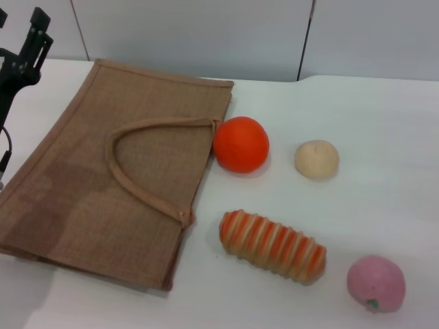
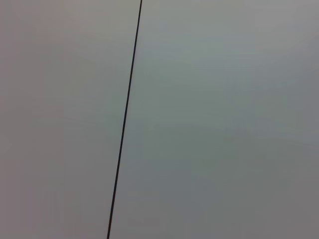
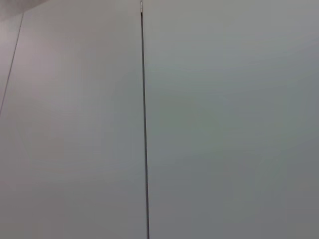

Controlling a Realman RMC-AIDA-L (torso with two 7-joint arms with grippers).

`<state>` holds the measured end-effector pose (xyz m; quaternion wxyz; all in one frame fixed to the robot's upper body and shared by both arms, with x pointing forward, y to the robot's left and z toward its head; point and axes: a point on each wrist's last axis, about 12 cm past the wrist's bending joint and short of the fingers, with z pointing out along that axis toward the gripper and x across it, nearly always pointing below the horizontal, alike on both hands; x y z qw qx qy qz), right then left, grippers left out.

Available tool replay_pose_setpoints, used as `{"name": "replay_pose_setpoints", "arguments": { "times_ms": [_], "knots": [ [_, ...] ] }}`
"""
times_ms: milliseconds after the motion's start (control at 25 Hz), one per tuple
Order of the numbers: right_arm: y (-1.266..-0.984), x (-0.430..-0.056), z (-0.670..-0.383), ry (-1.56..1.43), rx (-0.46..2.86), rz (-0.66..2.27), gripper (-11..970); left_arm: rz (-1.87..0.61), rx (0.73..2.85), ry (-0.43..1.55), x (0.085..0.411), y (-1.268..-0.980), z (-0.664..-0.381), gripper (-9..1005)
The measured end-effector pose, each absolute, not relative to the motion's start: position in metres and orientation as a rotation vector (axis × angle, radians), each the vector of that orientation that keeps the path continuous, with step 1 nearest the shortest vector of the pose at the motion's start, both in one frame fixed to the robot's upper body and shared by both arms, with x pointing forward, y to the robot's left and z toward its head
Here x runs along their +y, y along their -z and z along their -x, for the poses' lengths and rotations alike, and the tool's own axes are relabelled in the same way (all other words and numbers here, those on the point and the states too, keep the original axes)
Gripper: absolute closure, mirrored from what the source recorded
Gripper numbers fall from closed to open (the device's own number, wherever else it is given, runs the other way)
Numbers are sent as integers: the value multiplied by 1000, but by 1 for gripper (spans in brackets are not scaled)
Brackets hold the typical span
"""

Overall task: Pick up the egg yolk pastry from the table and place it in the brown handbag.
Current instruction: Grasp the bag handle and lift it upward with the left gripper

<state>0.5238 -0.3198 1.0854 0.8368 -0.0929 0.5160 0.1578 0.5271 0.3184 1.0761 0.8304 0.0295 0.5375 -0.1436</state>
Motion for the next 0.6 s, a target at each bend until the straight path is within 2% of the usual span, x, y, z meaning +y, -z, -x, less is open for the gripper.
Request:
{"name": "replay_pose_setpoints", "arguments": {
  "times_ms": [600],
  "knots": [
    [-1085,-320,-524,-334,1093,196,142,-63,1139,304,319,-1076,-527,258]
  ]
}}
